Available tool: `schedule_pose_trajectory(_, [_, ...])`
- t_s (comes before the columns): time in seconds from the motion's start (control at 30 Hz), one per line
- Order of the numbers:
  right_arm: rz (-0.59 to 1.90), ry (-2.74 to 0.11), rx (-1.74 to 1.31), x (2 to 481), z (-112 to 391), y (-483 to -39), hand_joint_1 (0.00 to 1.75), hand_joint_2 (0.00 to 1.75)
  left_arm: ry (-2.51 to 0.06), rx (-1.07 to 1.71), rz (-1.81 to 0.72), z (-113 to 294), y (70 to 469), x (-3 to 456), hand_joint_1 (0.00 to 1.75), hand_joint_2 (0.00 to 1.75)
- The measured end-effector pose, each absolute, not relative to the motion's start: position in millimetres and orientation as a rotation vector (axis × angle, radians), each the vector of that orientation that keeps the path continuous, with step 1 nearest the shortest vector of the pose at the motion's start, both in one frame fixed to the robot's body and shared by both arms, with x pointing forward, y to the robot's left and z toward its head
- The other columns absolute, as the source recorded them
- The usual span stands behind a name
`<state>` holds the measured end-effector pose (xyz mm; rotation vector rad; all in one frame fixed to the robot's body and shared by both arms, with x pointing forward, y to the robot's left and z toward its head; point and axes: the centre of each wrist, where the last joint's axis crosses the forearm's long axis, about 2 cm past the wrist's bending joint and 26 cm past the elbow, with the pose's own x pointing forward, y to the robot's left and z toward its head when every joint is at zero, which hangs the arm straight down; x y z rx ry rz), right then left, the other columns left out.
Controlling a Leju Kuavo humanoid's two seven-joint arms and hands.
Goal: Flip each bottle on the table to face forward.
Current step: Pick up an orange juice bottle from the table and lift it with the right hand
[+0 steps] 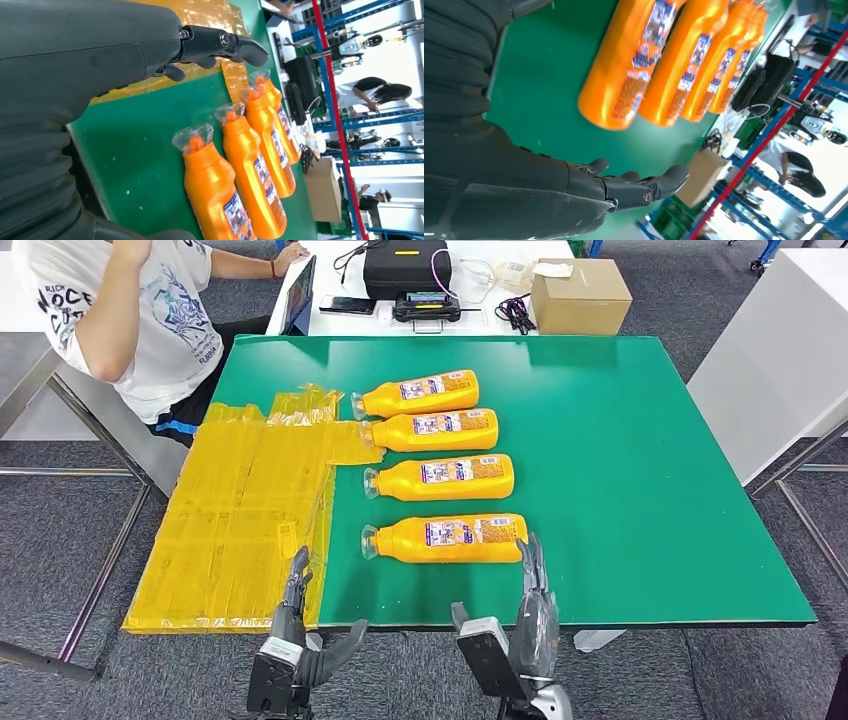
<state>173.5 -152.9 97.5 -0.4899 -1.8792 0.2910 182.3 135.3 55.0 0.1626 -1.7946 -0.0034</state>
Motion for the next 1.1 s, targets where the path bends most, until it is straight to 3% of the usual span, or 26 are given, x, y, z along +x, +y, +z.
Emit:
schedule_pose_trajectory(0.4, [0.503, -1.834, -0.704, 215.1, 121.5, -182.4, 0.0, 1.75, -1.792, 0.095, -0.076, 57.1, 133.9, 188.3, 0.0, 1.75])
schedule_pose_trajectory(1.1, [0.841, -1.444, -0.642, 283.0, 103.6, -199.6, 0.0, 1.75, -1.764, 0.041, -0.154, 58.2, 131.0, 193.2, 0.0, 1.75])
